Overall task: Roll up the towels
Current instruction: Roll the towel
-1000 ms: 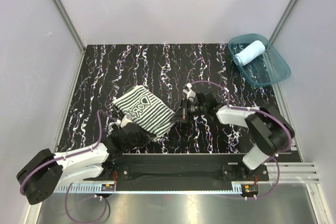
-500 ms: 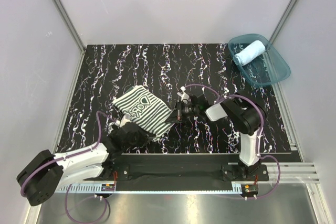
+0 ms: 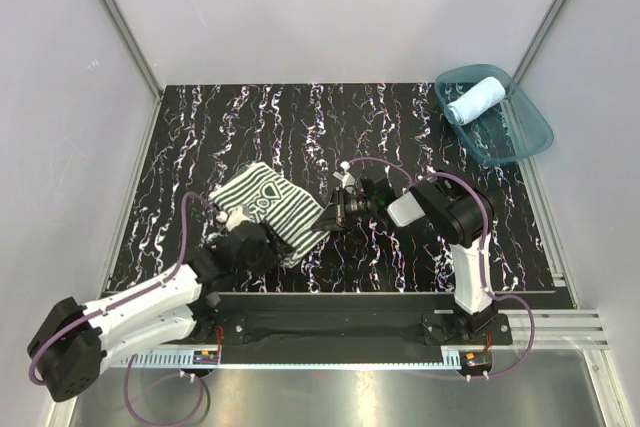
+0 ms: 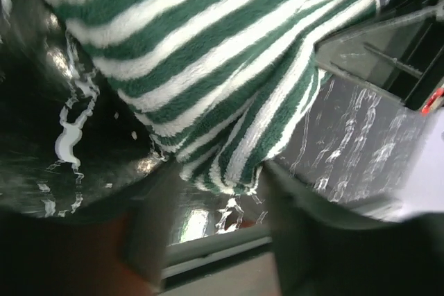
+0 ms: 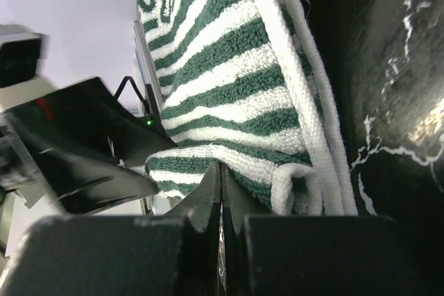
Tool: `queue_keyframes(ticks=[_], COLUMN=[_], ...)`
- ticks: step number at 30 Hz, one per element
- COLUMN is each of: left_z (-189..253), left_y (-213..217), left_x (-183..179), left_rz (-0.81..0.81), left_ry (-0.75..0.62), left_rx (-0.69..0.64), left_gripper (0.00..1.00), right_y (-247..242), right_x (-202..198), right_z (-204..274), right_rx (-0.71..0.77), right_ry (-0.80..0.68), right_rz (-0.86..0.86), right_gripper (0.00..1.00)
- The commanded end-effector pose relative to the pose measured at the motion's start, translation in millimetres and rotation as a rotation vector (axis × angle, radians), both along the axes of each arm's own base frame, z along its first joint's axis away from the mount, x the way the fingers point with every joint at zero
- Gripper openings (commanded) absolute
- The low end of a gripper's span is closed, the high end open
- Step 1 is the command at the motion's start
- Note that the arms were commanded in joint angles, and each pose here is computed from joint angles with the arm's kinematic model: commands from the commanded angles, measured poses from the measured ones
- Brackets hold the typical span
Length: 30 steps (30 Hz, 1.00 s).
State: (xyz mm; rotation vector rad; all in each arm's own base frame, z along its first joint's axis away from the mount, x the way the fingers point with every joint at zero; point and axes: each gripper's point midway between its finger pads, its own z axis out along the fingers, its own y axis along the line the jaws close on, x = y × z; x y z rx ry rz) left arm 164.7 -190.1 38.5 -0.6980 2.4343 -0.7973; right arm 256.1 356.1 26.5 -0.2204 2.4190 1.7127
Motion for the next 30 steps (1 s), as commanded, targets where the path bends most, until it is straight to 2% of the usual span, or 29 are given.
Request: queue_keyframes(ticks=[1, 2, 4, 5, 7, 8, 10, 13, 19, 23, 30], left_z=[22, 28, 52, 56, 78, 78, 92, 86, 53, 28, 3], left_y=[11, 13, 1, 3, -15, -18, -44, -66, -76, -62, -46], left_x=[11, 14, 20, 25, 26, 27, 22, 17, 24, 32, 33], left_rz=[-0.115, -0.16, -0.234, -0.27, -0.362, -0.43, -0.543, -0.681, -0.734, -0.695, -0.677], left_ry=[-0.107, -0.144, -0.219, -0.255, -0.336, -0.37, -0.458, -0.524, -0.495, -0.435, -0.385], left_rx=[0.194, 0.252, 0.286, 0.359, 0.382, 0.444, 0.447, 0.504, 0.585, 0.697, 0.772], left_gripper=[0.64, 0.66, 0.7, 0.7, 0.7, 0.69, 0.69, 0.67, 0.62, 0.61, 0.61], right_y=[-11, -13, -13, -13, -12, -12, -11, -11, -11, -12, -11], right_x=[14, 12, 12, 12, 13, 13, 13, 12, 10, 11, 10], right_z=[-25, -27, -29, -29, -30, -31, -32, -34, -37, -39, -41], right_rx=[-0.114, -0.131, -0.144, -0.145, -0.149, -0.151, -0.157, -0.161, -0.169, -0.173, -0.174], right_ry=[-0.015, -0.002, 0.003, 0.003, 0.01, 0.009, 0.012, 0.014, 0.021, 0.025, 0.032], right_rz=[-0.05, -0.05, -0.045, -0.042, -0.041, -0.038, -0.035, -0.031, -0.027, -0.028, -0.02], right_gripper=[0.0, 0.0, 0.0, 0.0, 0.0, 0.0, 0.0, 0.0, 0.0, 0.0, 0.0])
